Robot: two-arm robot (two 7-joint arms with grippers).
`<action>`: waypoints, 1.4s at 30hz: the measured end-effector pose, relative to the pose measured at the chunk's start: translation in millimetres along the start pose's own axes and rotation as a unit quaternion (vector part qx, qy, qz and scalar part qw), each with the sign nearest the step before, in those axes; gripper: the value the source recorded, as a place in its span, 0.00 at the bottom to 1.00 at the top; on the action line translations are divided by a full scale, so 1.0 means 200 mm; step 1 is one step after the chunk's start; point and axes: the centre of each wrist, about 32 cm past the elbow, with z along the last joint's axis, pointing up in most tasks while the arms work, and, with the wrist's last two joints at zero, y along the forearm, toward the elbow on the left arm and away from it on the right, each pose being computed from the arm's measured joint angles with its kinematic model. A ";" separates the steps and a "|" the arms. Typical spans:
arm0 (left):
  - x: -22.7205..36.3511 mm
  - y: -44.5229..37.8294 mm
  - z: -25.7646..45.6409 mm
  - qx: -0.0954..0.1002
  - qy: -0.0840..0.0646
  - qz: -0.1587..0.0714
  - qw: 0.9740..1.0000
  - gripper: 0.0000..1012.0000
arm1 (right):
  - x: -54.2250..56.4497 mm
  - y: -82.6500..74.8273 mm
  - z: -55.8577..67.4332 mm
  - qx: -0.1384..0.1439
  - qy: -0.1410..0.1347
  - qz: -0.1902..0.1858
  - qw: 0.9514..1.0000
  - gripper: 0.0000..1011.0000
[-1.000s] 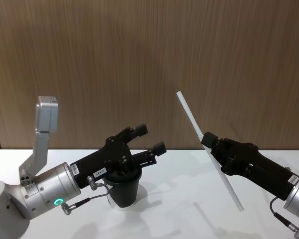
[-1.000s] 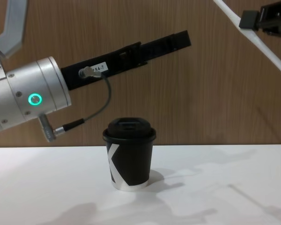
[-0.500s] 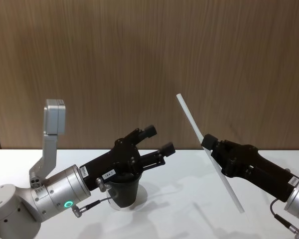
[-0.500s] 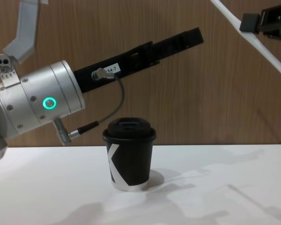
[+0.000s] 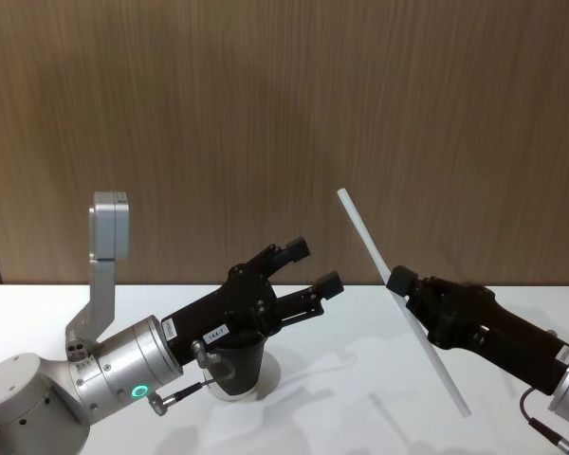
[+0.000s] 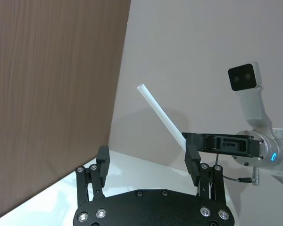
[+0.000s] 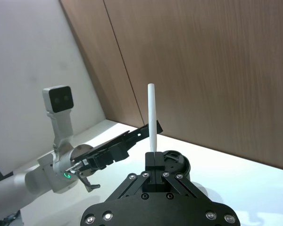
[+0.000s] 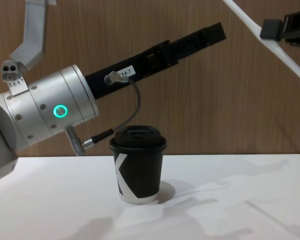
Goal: Pick up the straw with one hand, pass it to the other hand, and insert it into the cup.
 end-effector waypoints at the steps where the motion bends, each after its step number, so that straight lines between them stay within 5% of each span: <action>1: 0.001 0.000 -0.001 -0.001 0.000 -0.001 1.000 0.99 | 0.00 0.00 0.00 0.000 0.000 0.001 1.000 0.00; 21: 0.025 -0.016 -0.037 -0.022 0.020 -0.025 0.999 0.99 | -0.01 -0.02 -0.03 -0.004 0.005 0.031 1.000 0.00; 42: 0.073 -0.042 -0.068 -0.035 0.062 -0.050 0.996 0.99 | -0.02 -0.02 -0.04 -0.004 0.003 0.044 0.999 0.00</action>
